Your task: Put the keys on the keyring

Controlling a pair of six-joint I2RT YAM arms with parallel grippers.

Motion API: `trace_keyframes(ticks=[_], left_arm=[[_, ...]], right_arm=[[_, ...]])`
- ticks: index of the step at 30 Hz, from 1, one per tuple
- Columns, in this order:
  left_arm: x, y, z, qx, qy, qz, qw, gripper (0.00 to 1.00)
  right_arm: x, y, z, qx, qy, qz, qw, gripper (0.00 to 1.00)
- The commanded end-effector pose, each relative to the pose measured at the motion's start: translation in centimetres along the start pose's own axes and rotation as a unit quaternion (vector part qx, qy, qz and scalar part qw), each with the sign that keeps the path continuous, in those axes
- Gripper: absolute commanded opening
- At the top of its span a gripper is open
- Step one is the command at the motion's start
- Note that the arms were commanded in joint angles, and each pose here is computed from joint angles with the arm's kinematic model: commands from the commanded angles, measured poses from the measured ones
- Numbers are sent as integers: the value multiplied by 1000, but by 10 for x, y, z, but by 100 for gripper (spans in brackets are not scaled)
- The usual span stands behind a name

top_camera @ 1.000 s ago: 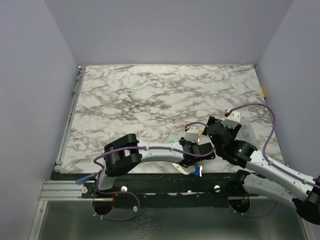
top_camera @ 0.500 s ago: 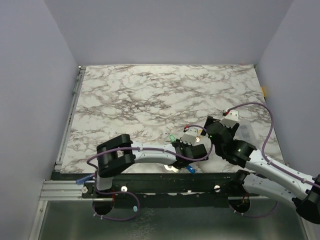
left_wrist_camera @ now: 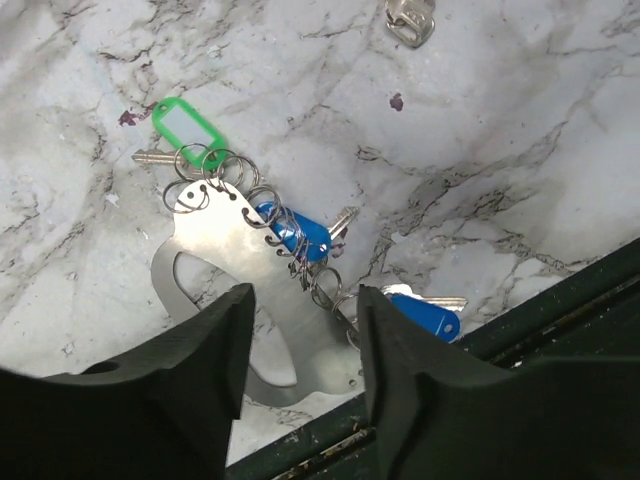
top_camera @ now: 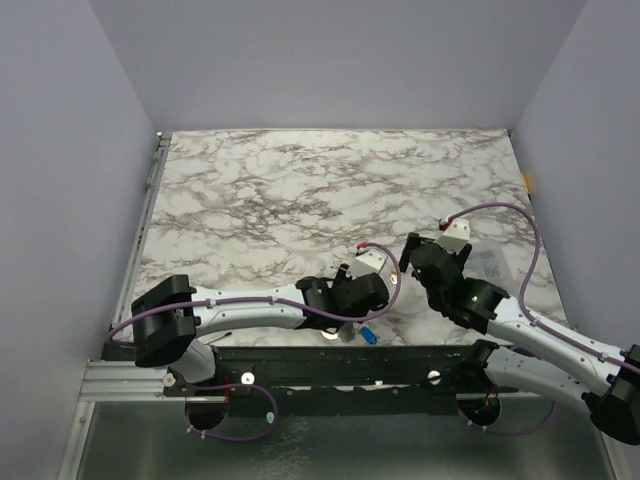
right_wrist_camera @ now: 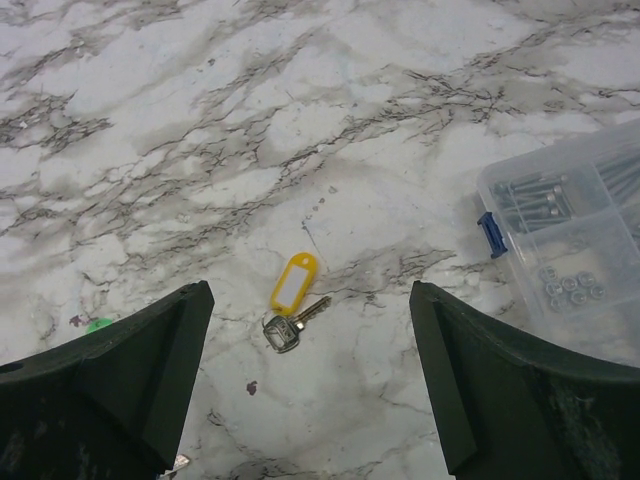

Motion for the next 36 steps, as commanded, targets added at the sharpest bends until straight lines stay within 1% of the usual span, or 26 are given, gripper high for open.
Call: trace_keyframes(ticks=[1, 2, 4, 8, 12, 17, 18, 19, 21, 22, 24, 27, 30, 33, 36], left_arm=[[14, -8, 3, 33, -57, 25, 998, 44], [17, -12, 5, 31, -64, 32, 997, 41], [20, -20, 13, 34, -68, 42, 996, 39], [27, -33, 23, 47, -61, 43, 996, 46], [32, -42, 26, 47, -65, 46, 996, 46], [35, -51, 16, 82, -70, 52, 993, 46], [35, -50, 14, 91, -70, 52, 992, 48], [35, -50, 13, 95, -69, 51, 992, 52], [35, -49, 11, 104, -69, 49, 991, 67], [34, -49, 12, 104, -66, 45, 991, 73], [34, -49, 12, 98, -62, 40, 992, 79], [30, -54, 13, 75, -48, 29, 996, 82], [22, -57, 20, 14, -11, 7, 1000, 82], [16, -56, 35, -55, 21, -12, 998, 78], [24, -61, 64, -101, 60, 3, 993, 72]], right_arm=[[3, -1, 11, -34, 3, 13, 999, 91], [3, -1, 13, -41, 6, 17, 999, 91], [4, -1, 14, -53, 12, 23, 998, 91], [6, 1, 14, -70, 16, 30, 997, 91], [8, 3, 14, -84, 15, 36, 996, 90], [10, 3, 16, -88, 16, 41, 995, 90], [11, 2, 16, -86, 17, 42, 995, 90], [11, 2, 16, -86, 18, 42, 995, 90], [11, 2, 16, -85, 20, 44, 995, 90], [11, 1, 16, -86, 20, 44, 995, 90], [12, 1, 17, -88, 23, 46, 995, 90], [12, 1, 19, -96, 25, 49, 994, 90], [11, 2, 21, -99, 26, 52, 993, 90], [7, 5, 20, -96, 26, 54, 994, 90], [6, 8, 19, -93, 22, 61, 994, 90]])
Point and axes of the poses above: each gripper's point midway between its finger pads, its own y axis back along the fingers, its own z axis along the line the jaws close on, x = y × z, the point moved 8 cm from there along y, back along the fingers, and after that the axes turned 10 degrees about -y, right-handed, at the moved point
